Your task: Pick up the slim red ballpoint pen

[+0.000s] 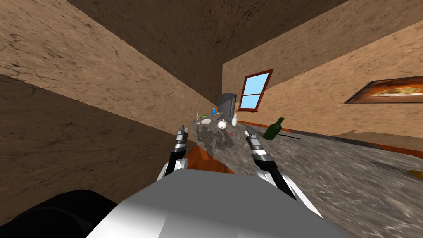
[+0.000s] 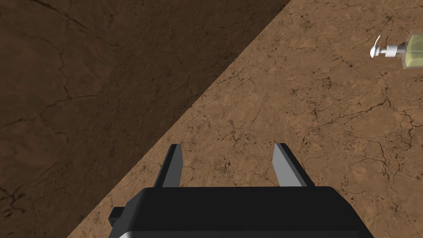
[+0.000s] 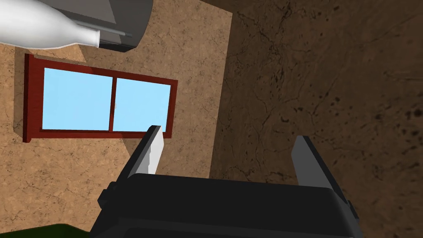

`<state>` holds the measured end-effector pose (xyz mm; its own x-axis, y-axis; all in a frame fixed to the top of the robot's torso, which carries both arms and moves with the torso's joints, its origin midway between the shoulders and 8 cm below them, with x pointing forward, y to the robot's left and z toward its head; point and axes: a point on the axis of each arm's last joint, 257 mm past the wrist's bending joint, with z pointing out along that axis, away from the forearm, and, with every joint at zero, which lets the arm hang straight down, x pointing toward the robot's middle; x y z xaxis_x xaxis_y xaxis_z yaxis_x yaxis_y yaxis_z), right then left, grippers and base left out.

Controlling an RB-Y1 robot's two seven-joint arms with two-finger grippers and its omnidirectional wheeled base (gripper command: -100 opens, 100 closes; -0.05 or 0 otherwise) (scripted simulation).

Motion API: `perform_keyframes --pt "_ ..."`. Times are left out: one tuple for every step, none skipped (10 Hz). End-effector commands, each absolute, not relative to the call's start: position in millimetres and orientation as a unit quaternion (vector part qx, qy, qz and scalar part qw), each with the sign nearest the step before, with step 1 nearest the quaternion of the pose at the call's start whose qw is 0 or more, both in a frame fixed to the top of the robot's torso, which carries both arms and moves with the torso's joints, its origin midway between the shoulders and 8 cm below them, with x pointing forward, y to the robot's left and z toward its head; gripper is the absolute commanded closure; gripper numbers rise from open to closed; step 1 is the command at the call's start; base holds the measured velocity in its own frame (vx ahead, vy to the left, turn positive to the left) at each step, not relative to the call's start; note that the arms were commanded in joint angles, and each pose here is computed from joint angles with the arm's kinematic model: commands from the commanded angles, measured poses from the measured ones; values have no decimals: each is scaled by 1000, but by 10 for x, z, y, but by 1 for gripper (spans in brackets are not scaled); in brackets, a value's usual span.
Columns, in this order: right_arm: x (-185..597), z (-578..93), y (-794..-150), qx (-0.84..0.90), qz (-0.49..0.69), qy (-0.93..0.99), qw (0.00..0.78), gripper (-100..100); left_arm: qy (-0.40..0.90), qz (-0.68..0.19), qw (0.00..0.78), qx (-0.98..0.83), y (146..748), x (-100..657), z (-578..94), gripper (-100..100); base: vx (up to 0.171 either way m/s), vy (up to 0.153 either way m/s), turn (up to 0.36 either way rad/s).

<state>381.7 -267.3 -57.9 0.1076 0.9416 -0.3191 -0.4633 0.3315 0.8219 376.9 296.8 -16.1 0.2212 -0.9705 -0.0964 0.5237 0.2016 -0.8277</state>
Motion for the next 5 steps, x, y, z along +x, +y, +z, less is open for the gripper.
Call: perform_keyframes --pt "3819 -740 -2626 262 498 463 684 -100 327 -532 703 -342 2968 3769 -161 0 -66 42 -59" --pt "3813 -886 -2617 259 490 482 678 -100 327 -531 703 -342 2968 3769 -162 0 -89 60 -104" --pt "3811 -892 -2610 251 489 490 677 -100 327 -531 703 -342 2968 3769 -162 0 -62 54 -36" --pt "3797 -1054 -2604 244 480 512 669 -100 327 -532 703 -342 2968 3769 -162 0 -48 69 -56" --pt "3796 -1058 -2601 239 478 517 669 -100 327 -531 703 -342 2968 3769 -162 0 -46 48 -30"
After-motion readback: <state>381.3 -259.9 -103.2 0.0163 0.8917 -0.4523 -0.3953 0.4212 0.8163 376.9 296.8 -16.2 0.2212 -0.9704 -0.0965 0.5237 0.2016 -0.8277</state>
